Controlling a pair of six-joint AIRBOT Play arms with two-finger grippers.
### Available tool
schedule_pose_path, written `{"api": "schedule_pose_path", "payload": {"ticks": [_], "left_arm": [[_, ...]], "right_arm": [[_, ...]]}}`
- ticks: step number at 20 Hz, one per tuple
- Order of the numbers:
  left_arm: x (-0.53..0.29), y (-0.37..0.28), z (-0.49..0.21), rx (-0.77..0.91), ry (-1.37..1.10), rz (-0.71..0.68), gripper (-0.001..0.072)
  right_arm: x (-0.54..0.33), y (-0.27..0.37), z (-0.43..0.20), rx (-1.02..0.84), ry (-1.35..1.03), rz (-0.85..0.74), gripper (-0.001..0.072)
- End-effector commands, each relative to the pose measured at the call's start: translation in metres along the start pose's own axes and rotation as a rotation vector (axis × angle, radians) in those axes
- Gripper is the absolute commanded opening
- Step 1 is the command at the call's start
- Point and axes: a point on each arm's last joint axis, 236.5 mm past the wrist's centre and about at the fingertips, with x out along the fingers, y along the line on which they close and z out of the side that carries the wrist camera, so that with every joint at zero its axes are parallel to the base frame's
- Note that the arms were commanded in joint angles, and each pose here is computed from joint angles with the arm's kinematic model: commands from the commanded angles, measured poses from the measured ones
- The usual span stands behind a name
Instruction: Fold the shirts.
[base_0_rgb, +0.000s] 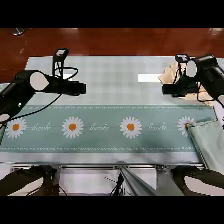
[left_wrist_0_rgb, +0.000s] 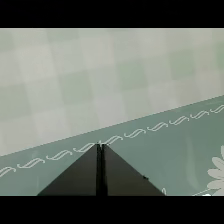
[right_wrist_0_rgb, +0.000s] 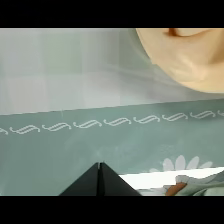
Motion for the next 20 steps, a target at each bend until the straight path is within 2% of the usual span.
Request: {"api": "schedule_pose_path", "payload": {"ticks": [1,13,15,17,20], "left_arm": [[0.000,0.000,0.000,0.000,0.000,0.000,0.0020],[0.000,0.000,0.000,0.000,0.000,0.000,0.0020],[0.000,0.000,0.000,0.000,0.000,0.000,0.0020],[0.000,0.000,0.000,0.000,0.000,0.000,0.0020],[0.001,0.001,0.034,-0.001,-0.142,0.002,0.0020]], "right_arm": [[0.000,0.001,0.000,-0.001,-0.001,0.001,0.0022],[0.000,0.002,0.004,-0.001,-0.018,0.006,0.0022],[-0.002,0.008,0.026,-0.002,-0.110,0.031,0.0022],[-0.004,-0.001,0.041,-0.027,-0.174,-0.010,0.0022],[-0.013,-0.007,0.077,-0.065,-0.329,-0.042,0.0023]]}}
